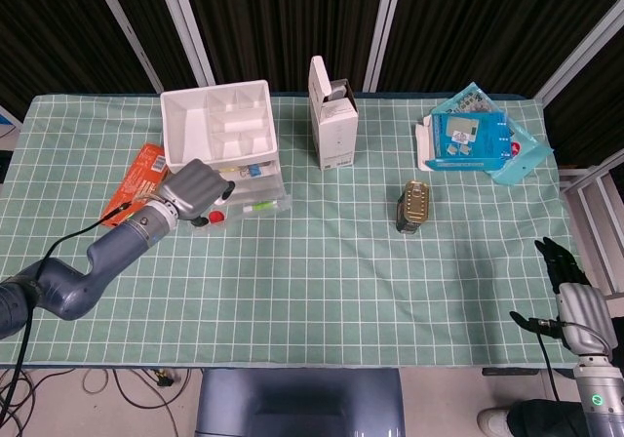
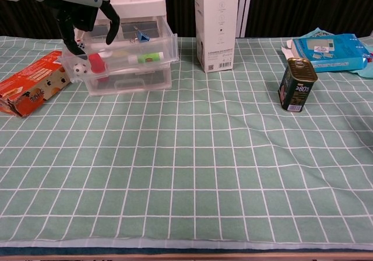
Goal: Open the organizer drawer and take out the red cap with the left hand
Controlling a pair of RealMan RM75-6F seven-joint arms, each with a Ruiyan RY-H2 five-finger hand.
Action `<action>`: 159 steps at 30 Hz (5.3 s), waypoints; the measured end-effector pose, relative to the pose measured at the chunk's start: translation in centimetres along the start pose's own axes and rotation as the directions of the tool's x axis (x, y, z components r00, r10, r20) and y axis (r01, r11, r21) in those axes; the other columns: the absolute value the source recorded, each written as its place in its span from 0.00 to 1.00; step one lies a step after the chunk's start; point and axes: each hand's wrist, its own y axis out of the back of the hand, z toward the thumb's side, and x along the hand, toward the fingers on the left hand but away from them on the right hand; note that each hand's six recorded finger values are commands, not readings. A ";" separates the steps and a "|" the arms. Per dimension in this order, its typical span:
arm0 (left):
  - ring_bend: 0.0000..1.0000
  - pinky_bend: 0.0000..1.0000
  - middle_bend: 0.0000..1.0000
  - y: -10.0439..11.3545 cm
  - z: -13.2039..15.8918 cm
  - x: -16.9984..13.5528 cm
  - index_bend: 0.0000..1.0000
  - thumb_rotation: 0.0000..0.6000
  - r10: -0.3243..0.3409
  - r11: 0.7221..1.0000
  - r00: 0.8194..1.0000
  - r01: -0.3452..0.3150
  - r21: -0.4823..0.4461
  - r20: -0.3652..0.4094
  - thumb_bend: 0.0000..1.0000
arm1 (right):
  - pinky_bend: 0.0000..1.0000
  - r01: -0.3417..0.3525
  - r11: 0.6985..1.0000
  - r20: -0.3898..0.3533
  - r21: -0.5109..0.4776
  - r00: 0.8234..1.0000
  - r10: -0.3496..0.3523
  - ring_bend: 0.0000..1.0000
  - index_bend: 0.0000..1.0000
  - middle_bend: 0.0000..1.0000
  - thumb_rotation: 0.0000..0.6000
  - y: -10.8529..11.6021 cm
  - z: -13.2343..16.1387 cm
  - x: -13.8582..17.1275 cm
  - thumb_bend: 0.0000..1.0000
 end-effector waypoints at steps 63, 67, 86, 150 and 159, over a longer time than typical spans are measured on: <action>1.00 1.00 1.00 -0.5 1.1 0.9 0.51 1.00 -0.152 0.987 0.988 0.152 0.055 -0.012 0.32 | 0.22 0.021 0.999 -0.014 -0.044 1.000 -0.021 0.00 0.00 0.00 1.00 0.3 0.2 0.0 0.06; 1.00 1.00 1.00 -0.6 1.2 1.0 0.52 1.00 -0.152 0.987 0.988 0.152 0.054 -0.016 0.32 | 0.22 0.020 0.999 -0.016 -0.045 1.000 -0.021 0.00 0.00 0.00 1.00 0.3 0.2 0.0 0.06; 1.00 1.00 1.00 0.2 1.1 0.9 0.57 1.00 -0.126 0.990 0.992 0.127 0.054 -0.029 0.32 | 0.22 0.019 0.999 -0.017 -0.048 1.000 -0.020 0.00 0.00 0.00 1.00 0.3 0.2 0.0 0.06; 1.00 1.00 1.00 -10.5 10.4 -7.2 0.56 1.00 -0.219 0.972 0.947 0.190 0.139 0.236 0.33 | 0.22 0.015 0.999 -0.018 -0.042 1.000 -0.016 0.00 0.00 0.00 1.00 0.2 0.2 0.0 0.06; 1.00 1.00 1.00 -13.3 11.2 -6.7 0.55 1.00 -0.280 0.949 0.935 0.236 0.207 0.219 0.29 | 0.22 0.015 0.999 -0.018 -0.045 1.000 -0.016 0.00 0.00 0.00 1.00 0.2 0.2 0.0 0.06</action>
